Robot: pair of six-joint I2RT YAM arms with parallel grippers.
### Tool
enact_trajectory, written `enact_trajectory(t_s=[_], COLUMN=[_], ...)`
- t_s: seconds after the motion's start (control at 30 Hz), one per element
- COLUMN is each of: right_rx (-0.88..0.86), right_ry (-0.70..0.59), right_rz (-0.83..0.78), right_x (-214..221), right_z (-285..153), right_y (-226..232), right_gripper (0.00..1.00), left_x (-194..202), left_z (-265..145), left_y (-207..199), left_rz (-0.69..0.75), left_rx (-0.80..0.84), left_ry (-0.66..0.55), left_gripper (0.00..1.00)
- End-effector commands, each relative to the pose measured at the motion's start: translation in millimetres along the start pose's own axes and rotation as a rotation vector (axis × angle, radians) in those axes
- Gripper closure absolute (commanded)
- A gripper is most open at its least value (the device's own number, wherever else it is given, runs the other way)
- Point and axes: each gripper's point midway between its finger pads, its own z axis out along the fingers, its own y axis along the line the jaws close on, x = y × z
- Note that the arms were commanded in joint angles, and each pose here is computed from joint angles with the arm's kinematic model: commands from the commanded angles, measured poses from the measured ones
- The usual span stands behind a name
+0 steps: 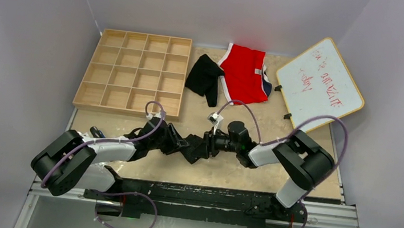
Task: Roll the underwear
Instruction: Roll the underwear to the center of the board.
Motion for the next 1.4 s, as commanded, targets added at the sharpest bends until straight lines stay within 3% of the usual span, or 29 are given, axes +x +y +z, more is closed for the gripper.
enact_trajectory(t_s=[0.0,0.33,0.7,0.83,0.93,1.03,1.13,1.37], right_rx=[0.173,0.485,0.540,0.618,0.604,0.483,0.290,-0.042], right_ry=[0.106,0.156,0.174,0.252,0.293,0.278,0.220,0.097], right_rz=[-0.169,-0.589,-0.731,-0.756,-0.713,-0.642,-0.498,-0.182], right_x=[-6,-27,-10,7,26,40,42,30], right_z=[-18,-21,22,17,12,15,24,26], right_y=[-13,10,27,9,4,14,30,46], right_gripper=[0.46,0.44,0.46,0.58,0.79,0.90,0.92,0.91], left_x=[7,5,9,9,8,6,5,4], left_z=[-5,-9,-11,-13,-17,-21,-26,-38], left_y=[43,29,33,32,31,30,27,19], left_rz=[0.052,0.020,0.005,0.001,-0.008,-0.011,-0.024,-0.089], left_rx=[-0.188,-0.185,-0.210,-0.211,-0.203,-0.193,-0.167,0.005], left_ry=[0.016,0.026,0.046,0.042,0.033,0.017,0.001,-0.065], left_gripper=[0.73,0.74,0.74,0.73,0.68,0.56,0.42,0.31])
